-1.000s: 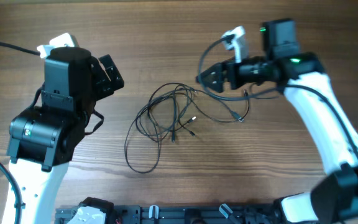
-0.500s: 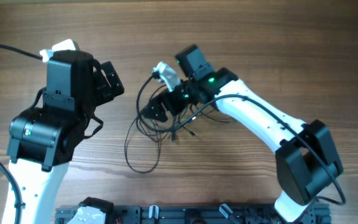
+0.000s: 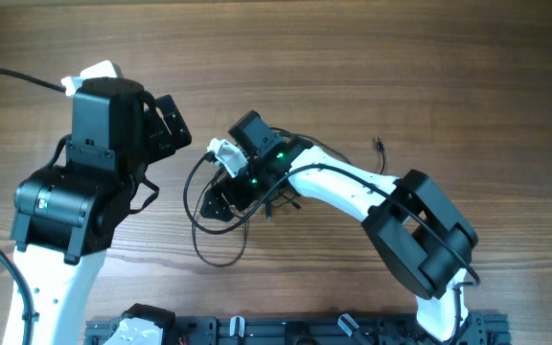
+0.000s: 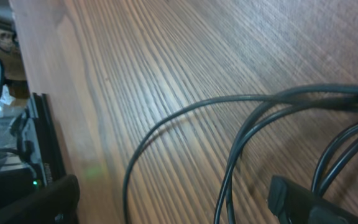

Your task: Untangle cables

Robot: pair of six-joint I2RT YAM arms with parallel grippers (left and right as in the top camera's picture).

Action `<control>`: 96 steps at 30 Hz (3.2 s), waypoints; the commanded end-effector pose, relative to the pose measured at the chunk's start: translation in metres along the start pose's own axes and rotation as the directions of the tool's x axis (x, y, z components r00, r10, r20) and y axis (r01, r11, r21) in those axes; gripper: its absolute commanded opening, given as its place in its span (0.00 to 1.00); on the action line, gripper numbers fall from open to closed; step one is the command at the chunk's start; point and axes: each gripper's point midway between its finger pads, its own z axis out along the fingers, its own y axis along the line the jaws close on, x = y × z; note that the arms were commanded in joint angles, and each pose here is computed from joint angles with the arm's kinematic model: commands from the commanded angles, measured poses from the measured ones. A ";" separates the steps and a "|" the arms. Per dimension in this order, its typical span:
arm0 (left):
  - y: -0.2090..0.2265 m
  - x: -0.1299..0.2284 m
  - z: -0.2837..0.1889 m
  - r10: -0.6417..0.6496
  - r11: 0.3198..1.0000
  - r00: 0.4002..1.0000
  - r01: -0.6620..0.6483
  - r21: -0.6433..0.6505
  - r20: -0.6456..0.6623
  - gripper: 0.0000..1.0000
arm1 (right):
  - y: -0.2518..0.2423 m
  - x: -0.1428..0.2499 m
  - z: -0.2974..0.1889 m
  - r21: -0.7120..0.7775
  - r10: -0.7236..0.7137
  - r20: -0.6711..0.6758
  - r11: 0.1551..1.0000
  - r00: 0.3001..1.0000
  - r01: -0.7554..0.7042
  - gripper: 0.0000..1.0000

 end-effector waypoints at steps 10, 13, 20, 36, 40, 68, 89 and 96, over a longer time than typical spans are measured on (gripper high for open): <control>0.001 -0.002 -0.002 -0.013 1.000 1.000 0.012 0.005 0.007 1.00 | -0.022 0.009 0.028 0.015 0.035 -0.007 0.999 0.999 -0.035 0.82; 0.001 -0.002 -0.003 -0.013 1.000 1.000 0.013 0.005 0.007 1.00 | -0.019 0.007 0.032 -0.017 0.033 -0.001 0.999 0.999 -0.033 0.75; 0.001 -0.002 -0.002 -0.013 1.000 1.000 0.012 0.005 0.007 1.00 | -0.013 0.000 0.038 -0.033 0.010 0.029 0.999 1.000 -0.009 0.61; 0.001 -0.002 -0.002 -0.013 1.000 1.000 0.012 0.005 0.007 1.00 | -0.008 -0.028 -0.030 -0.041 0.099 0.112 0.995 0.989 -0.095 0.04; 0.001 -0.002 -0.002 -0.013 1.000 1.000 0.012 0.005 0.007 1.00 | 0.009 -0.065 -0.131 0.008 0.050 0.308 0.998 0.950 -0.055 0.04; 0.001 -0.002 -0.003 -0.013 1.000 1.000 0.013 0.005 0.007 1.00 | 0.138 -0.011 -0.605 0.622 -0.682 0.718 0.538 0.140 -0.569 0.04; 0.001 -0.002 -0.003 -0.012 1.000 1.000 0.012 0.005 0.007 1.00 | -0.110 0.150 -0.686 0.428 -0.338 0.816 -0.190 0.468 -0.884 0.04; 0.001 -0.002 -0.002 -0.013 1.000 1.000 0.012 0.005 0.007 1.00 | -0.163 0.253 -0.695 0.113 -0.161 0.980 -0.033 0.117 -0.993 0.04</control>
